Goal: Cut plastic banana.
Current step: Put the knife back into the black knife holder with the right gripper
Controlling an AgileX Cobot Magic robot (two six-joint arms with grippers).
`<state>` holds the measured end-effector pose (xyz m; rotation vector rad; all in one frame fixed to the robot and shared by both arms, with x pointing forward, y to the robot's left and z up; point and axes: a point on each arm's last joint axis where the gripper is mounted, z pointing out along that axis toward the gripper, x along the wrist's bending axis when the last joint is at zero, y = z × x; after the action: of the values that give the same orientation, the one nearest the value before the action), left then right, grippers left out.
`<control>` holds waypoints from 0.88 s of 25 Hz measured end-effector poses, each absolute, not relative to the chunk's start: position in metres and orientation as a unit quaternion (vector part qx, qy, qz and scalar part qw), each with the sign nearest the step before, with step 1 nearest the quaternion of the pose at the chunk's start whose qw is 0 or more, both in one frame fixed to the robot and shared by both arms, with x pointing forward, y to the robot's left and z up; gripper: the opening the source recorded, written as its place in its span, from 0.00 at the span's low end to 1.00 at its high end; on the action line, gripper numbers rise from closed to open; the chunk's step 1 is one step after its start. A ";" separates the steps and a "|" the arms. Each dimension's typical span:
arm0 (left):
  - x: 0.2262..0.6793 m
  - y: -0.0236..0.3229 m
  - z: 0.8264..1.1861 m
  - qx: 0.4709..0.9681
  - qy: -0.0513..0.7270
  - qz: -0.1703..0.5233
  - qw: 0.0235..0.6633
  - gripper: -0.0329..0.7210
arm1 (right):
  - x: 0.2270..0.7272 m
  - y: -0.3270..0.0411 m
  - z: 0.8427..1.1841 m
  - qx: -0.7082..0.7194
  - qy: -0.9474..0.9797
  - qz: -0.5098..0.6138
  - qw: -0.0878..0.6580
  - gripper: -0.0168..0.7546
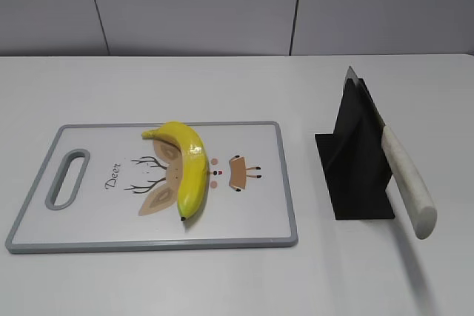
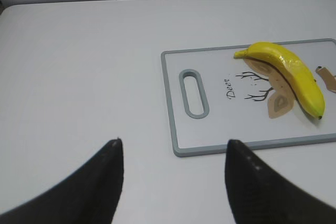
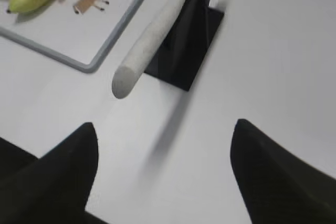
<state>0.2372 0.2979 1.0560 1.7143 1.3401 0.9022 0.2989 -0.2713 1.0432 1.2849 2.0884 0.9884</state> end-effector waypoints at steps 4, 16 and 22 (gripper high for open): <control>0.237 0.298 1.056 0.672 0.526 0.354 0.383 0.81 | 0.276 -0.281 1.051 0.452 0.737 0.414 0.283 0.79; 0.237 0.298 1.056 0.672 0.526 0.354 0.383 0.79 | 0.244 -0.297 1.041 0.438 0.720 0.435 0.317 0.79; 0.237 0.298 1.055 0.672 0.526 0.354 0.383 0.79 | 0.244 -0.296 1.041 0.441 0.716 0.439 0.316 0.79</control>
<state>0.2371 0.2979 1.0555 1.7139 1.3409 0.9026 0.2442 -0.2962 1.0414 1.1622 1.8866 1.1565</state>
